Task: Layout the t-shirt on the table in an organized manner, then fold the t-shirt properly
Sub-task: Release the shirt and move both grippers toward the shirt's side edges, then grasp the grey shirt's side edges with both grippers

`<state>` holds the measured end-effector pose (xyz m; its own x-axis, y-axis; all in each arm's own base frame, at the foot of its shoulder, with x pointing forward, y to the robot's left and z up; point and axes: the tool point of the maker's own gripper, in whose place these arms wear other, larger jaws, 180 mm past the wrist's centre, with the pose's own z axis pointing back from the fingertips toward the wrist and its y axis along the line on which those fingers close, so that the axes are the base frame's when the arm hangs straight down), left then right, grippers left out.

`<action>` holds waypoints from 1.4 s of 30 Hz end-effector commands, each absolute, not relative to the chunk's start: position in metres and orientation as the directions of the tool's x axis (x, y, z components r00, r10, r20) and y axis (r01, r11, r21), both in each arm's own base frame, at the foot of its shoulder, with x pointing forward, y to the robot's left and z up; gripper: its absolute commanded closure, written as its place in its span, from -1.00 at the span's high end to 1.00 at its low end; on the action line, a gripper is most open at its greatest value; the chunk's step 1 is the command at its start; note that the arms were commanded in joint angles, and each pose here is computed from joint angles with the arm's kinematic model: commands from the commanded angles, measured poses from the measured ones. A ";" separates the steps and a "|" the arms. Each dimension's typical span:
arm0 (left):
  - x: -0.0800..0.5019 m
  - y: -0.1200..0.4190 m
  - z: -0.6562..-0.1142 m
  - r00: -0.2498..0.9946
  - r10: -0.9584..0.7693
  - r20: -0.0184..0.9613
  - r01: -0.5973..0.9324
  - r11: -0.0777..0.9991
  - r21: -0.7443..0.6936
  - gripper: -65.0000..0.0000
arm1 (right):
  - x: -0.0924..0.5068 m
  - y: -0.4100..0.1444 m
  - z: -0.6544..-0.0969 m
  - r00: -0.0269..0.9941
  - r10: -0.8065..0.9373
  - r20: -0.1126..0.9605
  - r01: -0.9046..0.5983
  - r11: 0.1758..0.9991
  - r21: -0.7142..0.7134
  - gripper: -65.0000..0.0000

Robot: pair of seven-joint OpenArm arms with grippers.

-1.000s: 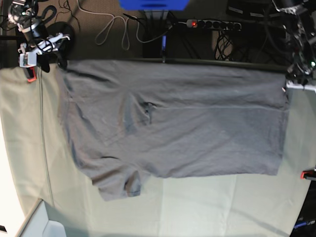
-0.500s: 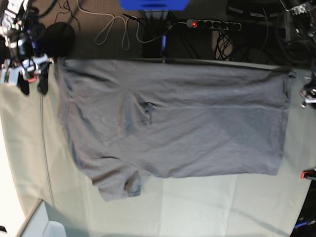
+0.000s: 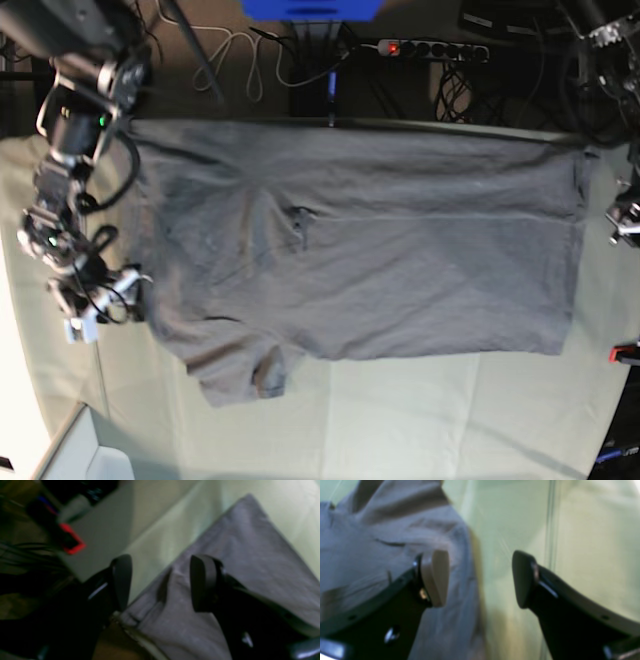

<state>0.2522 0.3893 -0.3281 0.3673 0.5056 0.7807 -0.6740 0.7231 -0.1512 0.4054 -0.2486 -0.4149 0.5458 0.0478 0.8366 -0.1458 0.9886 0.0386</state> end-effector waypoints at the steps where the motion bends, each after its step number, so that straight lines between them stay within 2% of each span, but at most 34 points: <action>1: 0.261 0.399 -0.308 0.325 0.470 0.821 -0.672 0.726 -0.149 0.10 | 0.424 -0.254 -0.398 0.508 0.049 0.860 -0.149 0.988 0.032 0.24; 5: 0.268 0.401 -0.312 0.315 0.489 0.813 -0.679 0.715 -0.167 0.10 | 0.428 -0.253 -0.419 0.578 0.032 0.816 -0.158 0.985 0.074 0.24; 11: 0.290 0.411 -0.336 0.291 0.549 0.783 -0.708 0.675 -0.210 0.10 | 0.419 -0.244 -0.440 0.572 -0.035 0.820 -0.154 0.977 0.149 0.23; 16: 0.324 0.413 -0.359 0.351 0.508 0.787 -0.681 0.715 -0.158 0.10 | 0.409 -0.233 -0.458 0.611 -0.066 0.789 -0.149 0.969 0.196 0.21; 18: 0.339 0.415 -0.368 0.376 0.478 0.794 -0.667 0.734 -0.126 0.10 | 0.407 -0.230 -0.462 0.619 -0.072 0.782 -0.149 0.967 0.207 0.08; 24: 0.376 0.412 -0.396 0.460 0.395 0.795 -0.625 0.780 -0.026 0.10 | 0.408 -0.222 -0.463 0.619 -0.078 0.781 -0.154 0.963 0.219 -0.70; 27: 0.394 0.407 -0.402 0.498 0.314 0.808 -0.581 0.813 0.042 0.09 | 0.407 -0.216 -0.465 0.622 -0.081 0.778 -0.158 0.961 0.226 -1.00; 35: 0.433 0.393 -0.398 0.502 0.089 0.861 -0.473 0.861 0.187 0.09 | 0.405 -0.215 -0.467 0.627 -0.080 0.775 -0.159 0.961 0.227 -1.00; 42: 0.449 0.370 -0.395 0.443 -0.064 0.894 -0.394 0.882 0.258 0.09 | 0.405 -0.215 -0.467 0.627 -0.080 0.775 -0.159 0.961 0.227 -1.00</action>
<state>0.4353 0.3627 -0.4177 0.4906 -0.0421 0.8704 -0.3798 0.8887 0.2570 0.4002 -0.2136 -0.4716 0.6231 -0.1021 0.7754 -0.1418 0.9603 0.2404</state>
